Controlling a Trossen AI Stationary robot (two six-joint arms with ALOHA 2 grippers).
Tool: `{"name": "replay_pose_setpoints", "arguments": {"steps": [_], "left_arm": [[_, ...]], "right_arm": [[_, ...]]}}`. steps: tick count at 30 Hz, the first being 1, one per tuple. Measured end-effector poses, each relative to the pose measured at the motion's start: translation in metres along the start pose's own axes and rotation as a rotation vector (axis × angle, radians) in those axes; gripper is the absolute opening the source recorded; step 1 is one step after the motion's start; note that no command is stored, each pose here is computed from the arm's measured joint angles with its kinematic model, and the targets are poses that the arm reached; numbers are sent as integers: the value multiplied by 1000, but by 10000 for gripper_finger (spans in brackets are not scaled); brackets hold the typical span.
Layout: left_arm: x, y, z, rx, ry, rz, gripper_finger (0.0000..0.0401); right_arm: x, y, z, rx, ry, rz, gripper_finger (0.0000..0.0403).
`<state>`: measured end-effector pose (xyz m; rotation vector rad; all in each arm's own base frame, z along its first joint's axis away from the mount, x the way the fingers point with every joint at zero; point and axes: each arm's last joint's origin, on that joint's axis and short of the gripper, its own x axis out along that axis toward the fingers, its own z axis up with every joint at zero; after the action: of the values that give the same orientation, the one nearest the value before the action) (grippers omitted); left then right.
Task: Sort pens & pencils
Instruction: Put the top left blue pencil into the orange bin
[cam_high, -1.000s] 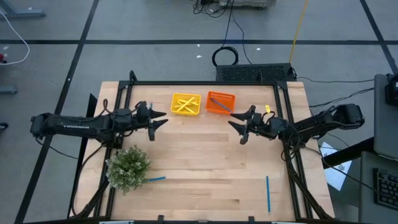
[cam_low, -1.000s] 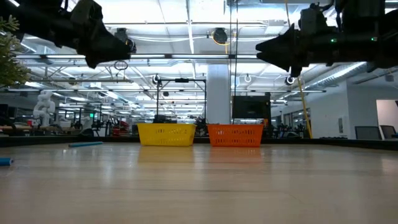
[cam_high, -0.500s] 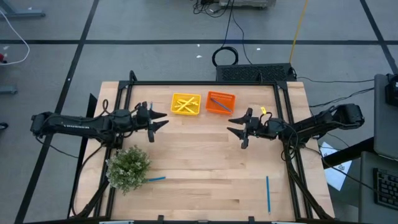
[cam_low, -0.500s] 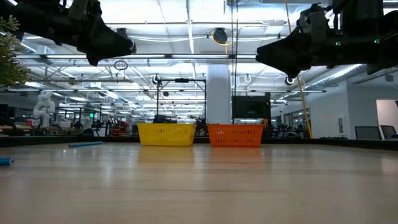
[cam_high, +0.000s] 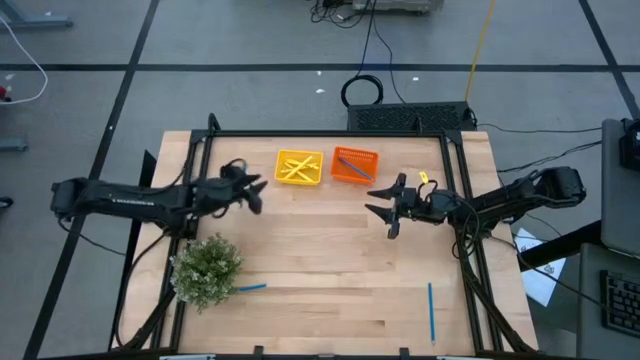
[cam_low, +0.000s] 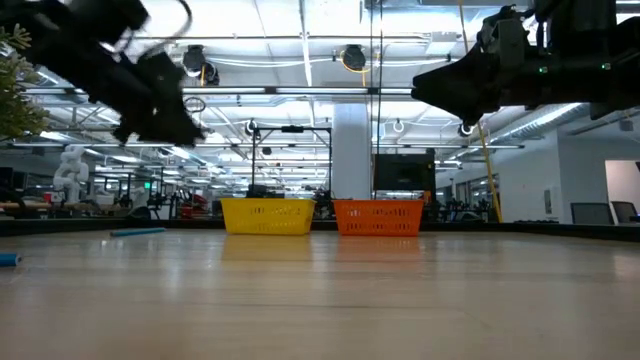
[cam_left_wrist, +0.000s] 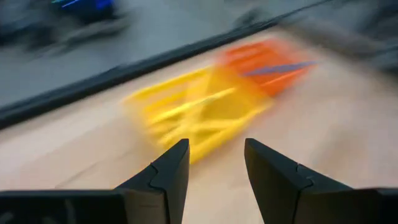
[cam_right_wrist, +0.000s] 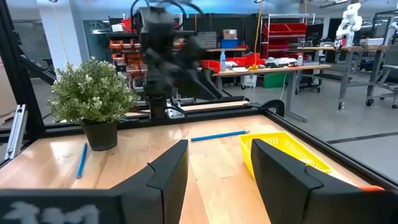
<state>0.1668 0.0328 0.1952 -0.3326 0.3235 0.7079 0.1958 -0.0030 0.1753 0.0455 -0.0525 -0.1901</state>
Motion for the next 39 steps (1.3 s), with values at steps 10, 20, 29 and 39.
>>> {"name": "replay_pose_setpoints", "arguments": {"steps": [10,20,29,39], "left_arm": [[47,62,41,-103,364,547,159],[91,112,17,-218,604,649,158],[106,117,15,-261,571,593,159],[105,118,9,-273,567,599,159]], "right_arm": [[0,0,0,1,-5,-1,164],[0,0,1,34,-5,-2,164],[0,0,1,35,-5,-2,164],[0,0,1,35,-6,-2,164]]}}
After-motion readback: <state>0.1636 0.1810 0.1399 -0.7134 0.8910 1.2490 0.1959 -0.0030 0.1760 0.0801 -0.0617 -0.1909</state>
